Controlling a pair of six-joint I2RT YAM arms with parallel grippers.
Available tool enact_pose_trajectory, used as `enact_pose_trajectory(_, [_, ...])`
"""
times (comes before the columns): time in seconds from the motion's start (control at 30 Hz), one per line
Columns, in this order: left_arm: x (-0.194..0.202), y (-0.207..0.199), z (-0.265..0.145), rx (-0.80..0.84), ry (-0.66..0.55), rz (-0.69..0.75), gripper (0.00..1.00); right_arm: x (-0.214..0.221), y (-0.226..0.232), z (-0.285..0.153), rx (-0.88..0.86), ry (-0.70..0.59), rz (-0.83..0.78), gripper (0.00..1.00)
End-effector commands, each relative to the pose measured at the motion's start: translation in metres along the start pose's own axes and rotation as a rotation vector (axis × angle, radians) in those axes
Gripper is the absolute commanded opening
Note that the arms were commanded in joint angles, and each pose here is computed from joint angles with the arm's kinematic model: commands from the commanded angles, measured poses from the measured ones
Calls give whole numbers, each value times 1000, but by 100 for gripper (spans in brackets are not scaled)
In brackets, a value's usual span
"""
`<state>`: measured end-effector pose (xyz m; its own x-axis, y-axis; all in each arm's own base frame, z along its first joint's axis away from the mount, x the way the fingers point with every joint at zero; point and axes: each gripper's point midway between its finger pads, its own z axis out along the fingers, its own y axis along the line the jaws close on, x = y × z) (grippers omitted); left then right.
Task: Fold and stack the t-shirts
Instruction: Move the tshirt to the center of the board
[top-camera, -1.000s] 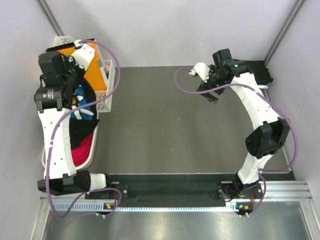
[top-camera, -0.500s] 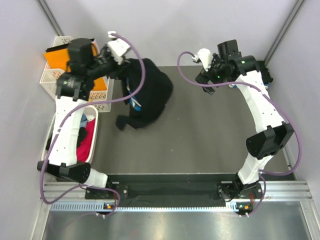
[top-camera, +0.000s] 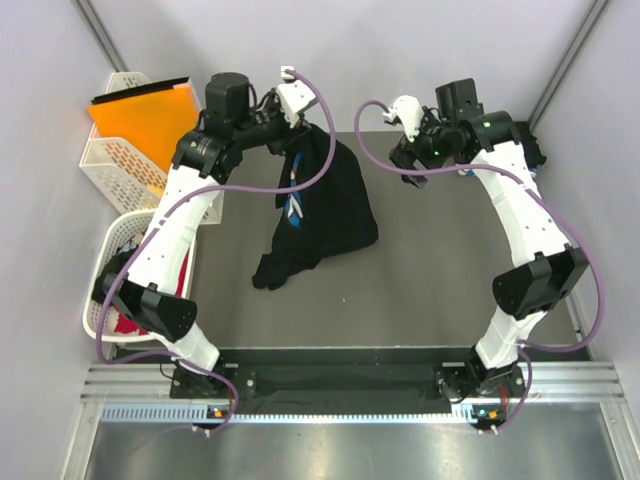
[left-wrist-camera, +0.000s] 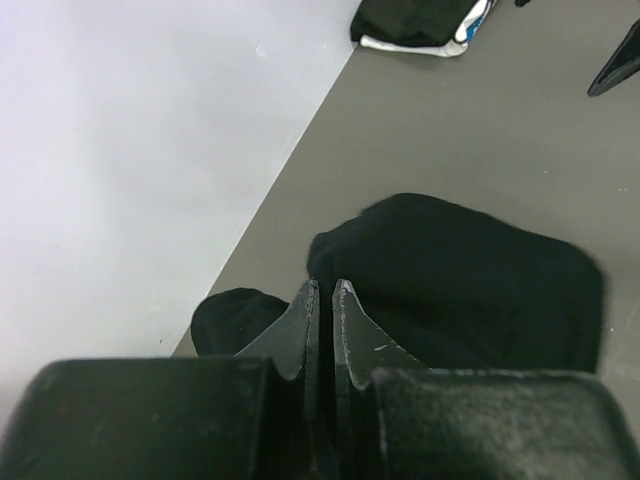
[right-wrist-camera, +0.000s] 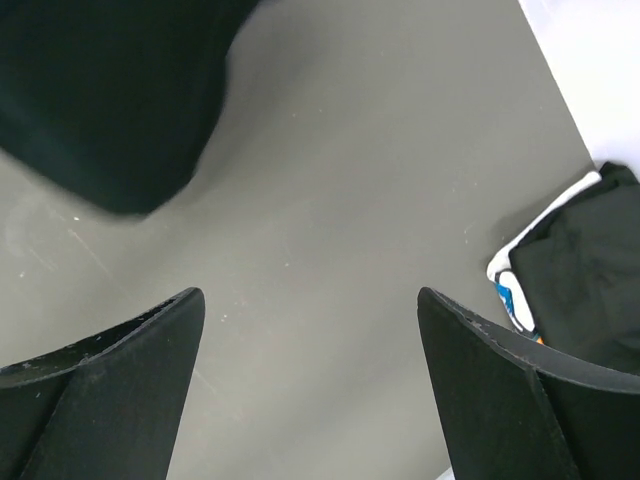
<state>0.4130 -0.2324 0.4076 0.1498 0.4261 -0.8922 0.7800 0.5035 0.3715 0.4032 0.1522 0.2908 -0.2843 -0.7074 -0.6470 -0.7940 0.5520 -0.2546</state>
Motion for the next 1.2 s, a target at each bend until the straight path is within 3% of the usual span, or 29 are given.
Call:
enact_pose_trajectory(0.0, [-59, 20, -18, -88, -169, 93, 0, -16, -10, -16, 93, -58, -25, 87])
enact_pose_trajectory(0.27, [-59, 20, -18, -88, -169, 93, 0, -30, -53, -32, 284, -123, 66, 88])
enact_pose_trajectory(0.63, [-59, 20, -18, -88, -169, 93, 0, -24, -108, -44, 535, -118, 158, 90])
enact_pose_trajectory(1.1, [-59, 20, -18, -88, -169, 93, 0, -23, -111, -39, 543, -128, 183, 91])
enact_pose_trajectory(1.13, [-159, 61, -47, -298, -523, 318, 0, -22, -111, -39, 543, -130, 188, 91])
enact_pose_trajectory(1.17, [-134, 123, -188, -527, -507, -130, 0, -22, -110, -38, 539, -127, 189, 91])
